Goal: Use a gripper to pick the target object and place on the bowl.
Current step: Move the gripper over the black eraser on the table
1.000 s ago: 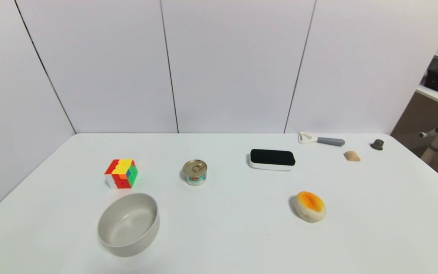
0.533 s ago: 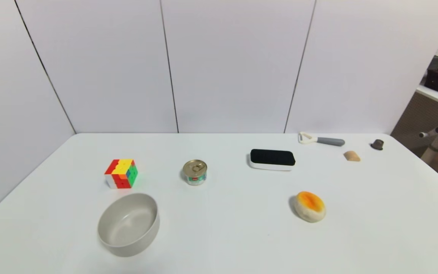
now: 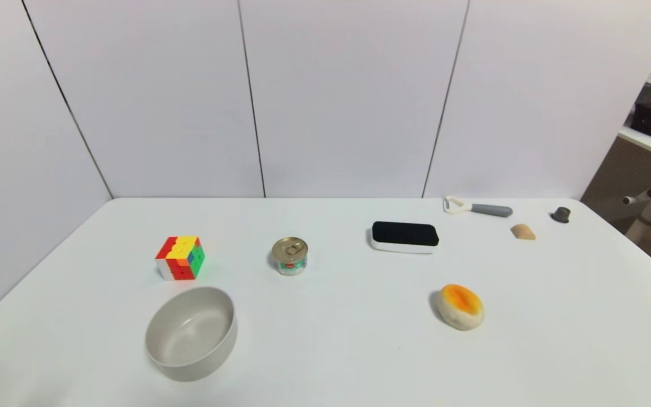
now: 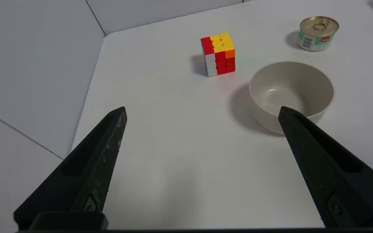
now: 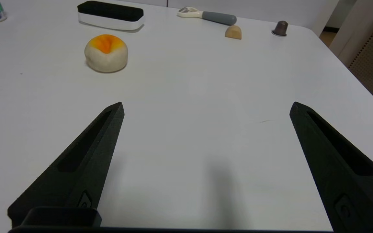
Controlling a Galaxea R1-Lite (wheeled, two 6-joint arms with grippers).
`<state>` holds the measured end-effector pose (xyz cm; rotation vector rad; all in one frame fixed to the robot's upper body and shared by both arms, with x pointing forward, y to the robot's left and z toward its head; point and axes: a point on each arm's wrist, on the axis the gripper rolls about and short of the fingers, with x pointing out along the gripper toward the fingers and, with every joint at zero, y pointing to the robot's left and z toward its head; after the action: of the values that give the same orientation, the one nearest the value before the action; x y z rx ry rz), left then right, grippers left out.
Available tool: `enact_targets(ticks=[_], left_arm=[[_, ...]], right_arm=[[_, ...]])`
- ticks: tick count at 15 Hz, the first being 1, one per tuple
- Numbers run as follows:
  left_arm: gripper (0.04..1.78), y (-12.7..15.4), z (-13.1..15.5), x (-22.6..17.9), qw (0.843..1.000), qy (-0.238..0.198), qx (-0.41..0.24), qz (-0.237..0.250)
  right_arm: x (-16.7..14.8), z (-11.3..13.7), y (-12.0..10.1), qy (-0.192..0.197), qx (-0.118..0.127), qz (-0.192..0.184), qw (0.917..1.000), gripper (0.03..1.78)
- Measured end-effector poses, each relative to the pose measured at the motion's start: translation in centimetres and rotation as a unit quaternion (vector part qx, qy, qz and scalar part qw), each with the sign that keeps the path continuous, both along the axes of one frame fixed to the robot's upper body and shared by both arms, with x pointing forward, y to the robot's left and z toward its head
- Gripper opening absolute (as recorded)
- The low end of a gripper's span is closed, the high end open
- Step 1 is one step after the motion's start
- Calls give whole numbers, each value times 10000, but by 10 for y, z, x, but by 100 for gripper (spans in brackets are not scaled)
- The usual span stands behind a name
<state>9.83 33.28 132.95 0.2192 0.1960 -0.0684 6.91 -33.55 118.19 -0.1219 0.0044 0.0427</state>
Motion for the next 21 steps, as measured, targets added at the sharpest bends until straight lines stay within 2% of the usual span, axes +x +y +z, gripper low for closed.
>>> enact_targets(ticks=[2,5,7,10,13,17,19,21], left_arm=[[169,-2,34,32,9975,470,385,-366],[169,-11,68,101,9811,1184,923,-1220],[169,-26,78,156,9619,1512,1228,-1917],[169,-69,71,232,9260,1817,1395,-3001],[169,-131,52,290,8841,1883,1348,-4058],[169,-213,21,334,8210,1719,1052,-5342],[169,-248,0,346,7882,1468,833,-5919],[169,-272,-15,356,7735,1055,718,-6208]], right_arm=[[0,0,0,0,3,3,10000,177],[0,0,0,-4,2,1,10000,177],[0,0,0,0,3,3,10000,177],[0,0,0,-2,3,0,10000,177],[0,0,0,0,5,1,10000,177],[0,0,0,2,3,5,10000,177],[0,0,0,2,3,3,10000,177],[0,0,0,0,2,3,10000,177]])
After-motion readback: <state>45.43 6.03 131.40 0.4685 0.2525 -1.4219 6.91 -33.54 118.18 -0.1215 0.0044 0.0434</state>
